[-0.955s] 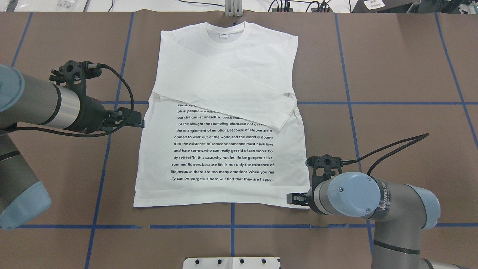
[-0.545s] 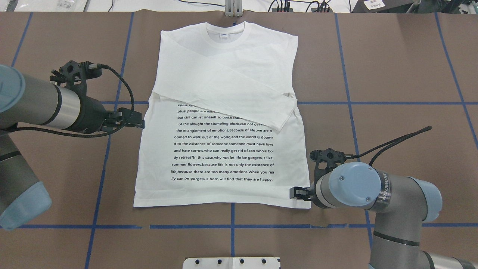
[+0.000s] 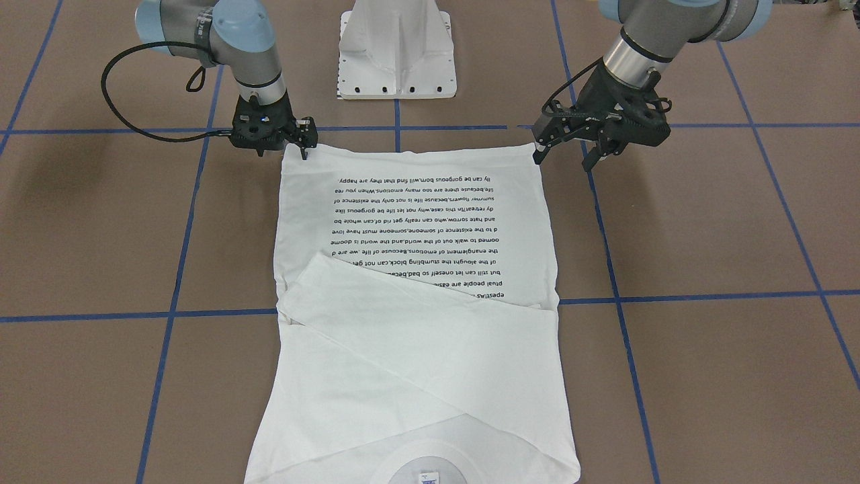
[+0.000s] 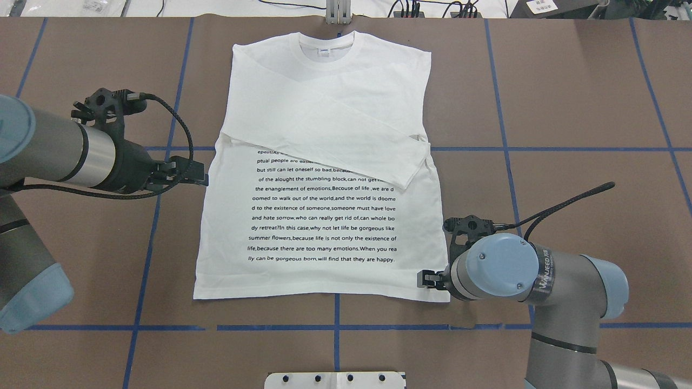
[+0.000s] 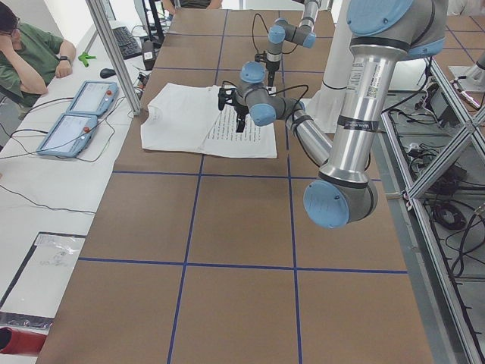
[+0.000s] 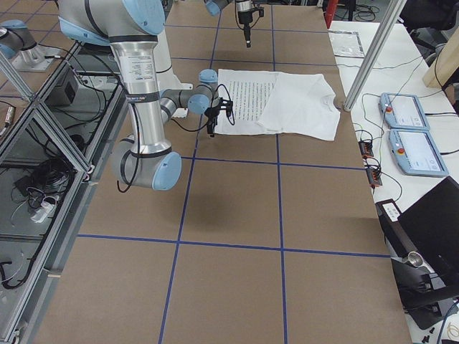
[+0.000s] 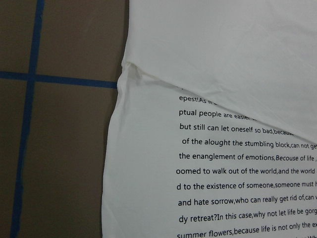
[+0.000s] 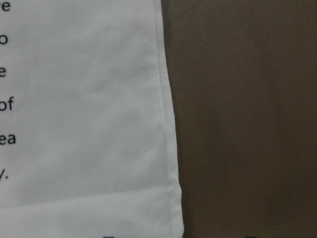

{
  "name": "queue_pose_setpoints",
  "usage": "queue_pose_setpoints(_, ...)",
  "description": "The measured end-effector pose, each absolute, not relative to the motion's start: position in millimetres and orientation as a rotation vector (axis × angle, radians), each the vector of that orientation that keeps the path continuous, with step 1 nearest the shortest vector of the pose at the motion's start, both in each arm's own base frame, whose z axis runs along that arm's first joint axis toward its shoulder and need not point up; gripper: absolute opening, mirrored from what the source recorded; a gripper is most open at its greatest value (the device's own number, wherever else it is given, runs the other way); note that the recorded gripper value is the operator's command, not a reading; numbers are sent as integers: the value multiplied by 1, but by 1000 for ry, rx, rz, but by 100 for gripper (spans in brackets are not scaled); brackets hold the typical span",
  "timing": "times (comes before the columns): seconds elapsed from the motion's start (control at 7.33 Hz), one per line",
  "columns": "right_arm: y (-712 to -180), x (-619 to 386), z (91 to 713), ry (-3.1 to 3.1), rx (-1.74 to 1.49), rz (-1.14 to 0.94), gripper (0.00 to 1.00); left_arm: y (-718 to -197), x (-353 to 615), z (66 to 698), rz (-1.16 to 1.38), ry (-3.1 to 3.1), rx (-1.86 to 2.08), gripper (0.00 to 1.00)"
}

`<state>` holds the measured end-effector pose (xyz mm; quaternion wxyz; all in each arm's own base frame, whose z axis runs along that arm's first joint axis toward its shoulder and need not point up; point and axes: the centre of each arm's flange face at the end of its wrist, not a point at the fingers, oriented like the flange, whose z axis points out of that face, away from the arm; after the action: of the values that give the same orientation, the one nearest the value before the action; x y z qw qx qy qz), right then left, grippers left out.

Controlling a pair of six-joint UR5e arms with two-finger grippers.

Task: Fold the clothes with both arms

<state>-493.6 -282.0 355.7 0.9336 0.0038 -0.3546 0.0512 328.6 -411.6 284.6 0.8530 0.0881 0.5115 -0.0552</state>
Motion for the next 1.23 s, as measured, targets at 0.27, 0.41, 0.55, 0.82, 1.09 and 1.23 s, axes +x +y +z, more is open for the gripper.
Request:
queue_pose_setpoints(0.27, -281, -494, 356, -727, 1, 103, 77, -412, 329, 285, -116, 1076, 185, 99)
queue_pose_setpoints(0.41, -281, -495, 352, -732, -1, 101, 77, -412, 329, 285, -116, 1076, 185, 99)
queue_pose_setpoints(0.55, -282, -498, 346, -740, -3, 99, 77, -412, 329, 285, -116, 1076, 185, 99)
queue_pose_setpoints(0.82, -283, -500, 341, -749, -9, 98, 77, -412, 329, 285, -117, 1076, 185, 99)
queue_pose_setpoints(1.09, -283, -501, 344, -741, -12, 99, 77, -412, 331, 282, -117, 1080, 184, 99)
queue_pose_setpoints(1.23, -283, -502, 348, -735, -14, 100, 77, -412, 331, 282, -118, 1081, 184, 99)
